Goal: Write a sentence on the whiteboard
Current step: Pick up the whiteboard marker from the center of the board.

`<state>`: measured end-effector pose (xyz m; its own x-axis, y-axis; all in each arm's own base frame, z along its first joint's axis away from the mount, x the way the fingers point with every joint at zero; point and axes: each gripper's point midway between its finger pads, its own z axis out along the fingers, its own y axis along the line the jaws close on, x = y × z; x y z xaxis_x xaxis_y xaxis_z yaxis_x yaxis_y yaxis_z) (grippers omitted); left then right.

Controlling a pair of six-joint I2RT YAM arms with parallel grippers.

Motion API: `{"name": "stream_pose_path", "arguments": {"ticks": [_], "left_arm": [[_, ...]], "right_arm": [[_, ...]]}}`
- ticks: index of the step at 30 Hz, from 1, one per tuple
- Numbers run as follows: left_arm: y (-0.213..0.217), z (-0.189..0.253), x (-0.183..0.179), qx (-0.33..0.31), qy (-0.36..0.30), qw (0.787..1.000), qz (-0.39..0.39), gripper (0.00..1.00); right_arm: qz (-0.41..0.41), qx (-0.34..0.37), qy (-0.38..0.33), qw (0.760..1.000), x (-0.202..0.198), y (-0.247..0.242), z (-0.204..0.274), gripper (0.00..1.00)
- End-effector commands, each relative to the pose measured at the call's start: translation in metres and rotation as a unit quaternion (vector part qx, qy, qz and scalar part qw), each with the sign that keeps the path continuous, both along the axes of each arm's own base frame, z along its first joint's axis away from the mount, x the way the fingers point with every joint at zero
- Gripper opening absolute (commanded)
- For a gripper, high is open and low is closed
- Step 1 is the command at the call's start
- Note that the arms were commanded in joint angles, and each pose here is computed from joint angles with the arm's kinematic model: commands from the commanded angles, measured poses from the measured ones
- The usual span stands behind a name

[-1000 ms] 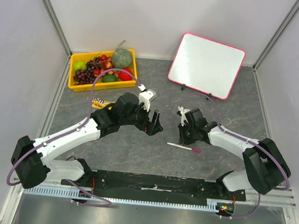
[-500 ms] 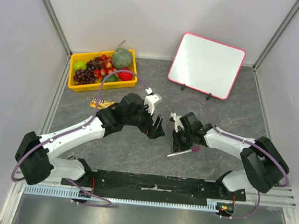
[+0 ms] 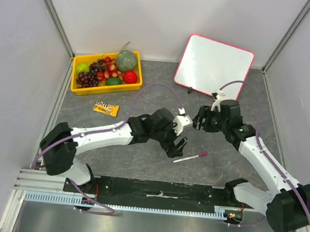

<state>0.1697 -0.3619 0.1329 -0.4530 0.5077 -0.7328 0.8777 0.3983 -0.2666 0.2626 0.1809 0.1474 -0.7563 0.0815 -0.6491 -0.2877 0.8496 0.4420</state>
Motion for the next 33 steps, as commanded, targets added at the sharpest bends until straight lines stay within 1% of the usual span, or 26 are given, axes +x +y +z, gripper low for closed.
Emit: {"name": "stream_pose_path", "arguments": {"ticks": [1, 5, 8, 10, 13, 14, 17, 19, 20, 21, 23, 25, 27, 29, 33], "left_arm": [[-0.033, -0.007, 0.006, 0.023, -0.061, 0.997, -0.04, 0.92], [-0.05, -0.039, 0.004, 0.066, -0.077, 0.992, -0.07, 0.87], [-0.055, -0.063, 0.003, 0.1, -0.087, 0.988, -0.081, 0.83], [-0.056, -0.076, 0.0, 0.115, -0.089, 0.985, -0.088, 0.77], [-0.053, -0.092, -0.002, 0.137, -0.091, 0.982, -0.091, 0.64], [-0.052, -0.096, -0.003, 0.143, -0.091, 0.981, -0.091, 0.61], [-0.044, -0.112, -0.006, 0.169, -0.094, 0.977, -0.09, 0.45], [-0.038, -0.122, -0.01, 0.183, -0.093, 0.974, -0.092, 0.41], [-0.035, -0.127, -0.011, 0.19, -0.092, 0.973, -0.092, 0.38], [-0.032, -0.132, -0.013, 0.197, -0.088, 0.972, -0.096, 0.33], [-0.026, -0.143, -0.017, 0.214, -0.082, 0.968, -0.099, 0.17], [-0.019, -0.151, -0.016, 0.227, -0.08, 0.966, -0.092, 0.02], [-0.016, -0.154, -0.018, 0.232, -0.075, 0.966, -0.088, 0.02], [-0.013, -0.153, -0.011, 0.237, -0.083, 0.966, -0.068, 0.02], [-0.021, -0.13, -0.003, 0.204, -0.088, 0.974, -0.041, 0.02]], "right_arm": [[-0.062, 0.02, 0.017, 0.998, 0.01, -0.037, -0.002, 0.76], [-0.098, 0.028, 0.035, 0.994, 0.012, -0.063, -0.012, 0.88], [-0.117, 0.042, 0.048, 0.991, 0.011, -0.076, -0.018, 0.92], [-0.123, 0.049, 0.054, 0.99, 0.01, -0.082, -0.021, 0.93], [-0.131, 0.049, 0.057, 0.989, 0.01, -0.089, -0.024, 0.94], [-0.132, 0.049, 0.058, 0.988, 0.01, -0.091, -0.024, 0.94], [-0.131, 0.049, 0.06, 0.988, 0.011, -0.091, -0.025, 0.95], [-0.128, 0.047, 0.06, 0.989, 0.012, -0.091, -0.025, 0.95], [-0.141, 0.047, 0.059, 0.987, 0.015, -0.099, -0.025, 0.95], [-0.14, 0.046, 0.062, 0.987, 0.015, -0.099, -0.026, 0.95], [-0.141, 0.045, 0.061, 0.987, 0.016, -0.101, -0.026, 0.96], [-0.141, 0.045, 0.061, 0.987, 0.017, -0.102, -0.026, 0.96], [-0.141, 0.046, 0.061, 0.987, 0.018, -0.102, -0.025, 0.98], [-0.139, 0.047, 0.06, 0.987, 0.019, -0.101, -0.025, 0.98], [-0.134, 0.045, 0.055, 0.988, 0.023, -0.102, -0.021, 0.98]]}}
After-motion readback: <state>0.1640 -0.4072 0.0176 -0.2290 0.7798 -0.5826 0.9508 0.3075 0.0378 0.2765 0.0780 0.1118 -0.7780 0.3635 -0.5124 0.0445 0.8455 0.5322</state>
